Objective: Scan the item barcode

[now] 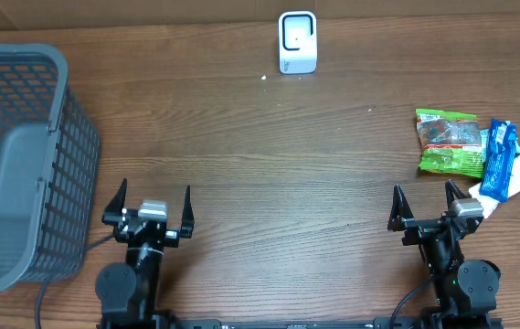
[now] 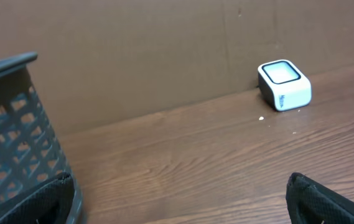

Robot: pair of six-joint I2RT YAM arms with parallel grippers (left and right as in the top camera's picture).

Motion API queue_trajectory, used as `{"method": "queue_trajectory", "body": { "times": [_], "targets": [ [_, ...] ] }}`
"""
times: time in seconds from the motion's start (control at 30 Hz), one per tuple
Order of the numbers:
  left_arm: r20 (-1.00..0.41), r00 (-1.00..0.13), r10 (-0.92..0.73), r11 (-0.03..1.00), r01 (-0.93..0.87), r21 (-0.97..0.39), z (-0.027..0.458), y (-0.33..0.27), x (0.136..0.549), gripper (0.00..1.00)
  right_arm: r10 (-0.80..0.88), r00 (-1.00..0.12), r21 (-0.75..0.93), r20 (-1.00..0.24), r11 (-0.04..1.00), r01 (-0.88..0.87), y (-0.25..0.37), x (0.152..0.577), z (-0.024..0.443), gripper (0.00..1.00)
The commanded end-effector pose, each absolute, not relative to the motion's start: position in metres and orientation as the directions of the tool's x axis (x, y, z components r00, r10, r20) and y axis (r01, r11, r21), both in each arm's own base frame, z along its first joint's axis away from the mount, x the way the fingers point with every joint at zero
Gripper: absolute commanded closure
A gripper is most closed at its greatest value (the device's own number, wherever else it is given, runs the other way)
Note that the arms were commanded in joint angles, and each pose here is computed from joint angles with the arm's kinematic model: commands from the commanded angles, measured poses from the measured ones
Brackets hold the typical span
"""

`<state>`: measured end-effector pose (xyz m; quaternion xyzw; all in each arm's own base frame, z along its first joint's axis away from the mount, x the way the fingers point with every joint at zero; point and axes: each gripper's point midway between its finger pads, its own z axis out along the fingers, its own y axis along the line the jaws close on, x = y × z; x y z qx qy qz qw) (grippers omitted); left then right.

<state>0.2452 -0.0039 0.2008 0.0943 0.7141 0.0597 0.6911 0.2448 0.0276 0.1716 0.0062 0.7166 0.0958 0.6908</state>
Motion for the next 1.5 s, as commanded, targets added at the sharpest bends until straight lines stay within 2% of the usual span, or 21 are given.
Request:
{"method": "queue_trajectory", "body": {
  "times": [0.0,0.17,0.27,1.47],
  "targets": [
    [-0.969,0.020,0.246,0.969,0.016,0.246,0.196,0.000,0.241,0.00,0.144,-0.039,0.148,-0.989,0.982,-0.117,0.027,0.245,0.170,0.00],
    [-0.969,-0.017,0.245,0.970,-0.001,0.245,0.179,0.004,0.245,0.00,0.144,-0.040,0.148,-0.989,0.982,-0.118,0.027,0.245,0.170,0.00],
    [-0.968,-0.080,0.239,0.971,0.007,0.240,0.155,0.005,0.246,0.00,0.144,-0.039,0.148,-0.989,0.982,-0.117,0.027,0.245,0.170,0.00],
    [-0.968,-0.075,0.237,0.971,0.007,0.238,0.156,0.005,0.246,0.00,0.144,-0.039,0.148,-0.989,0.982,-0.117,0.027,0.245,0.170,0.00]
  ]
}}
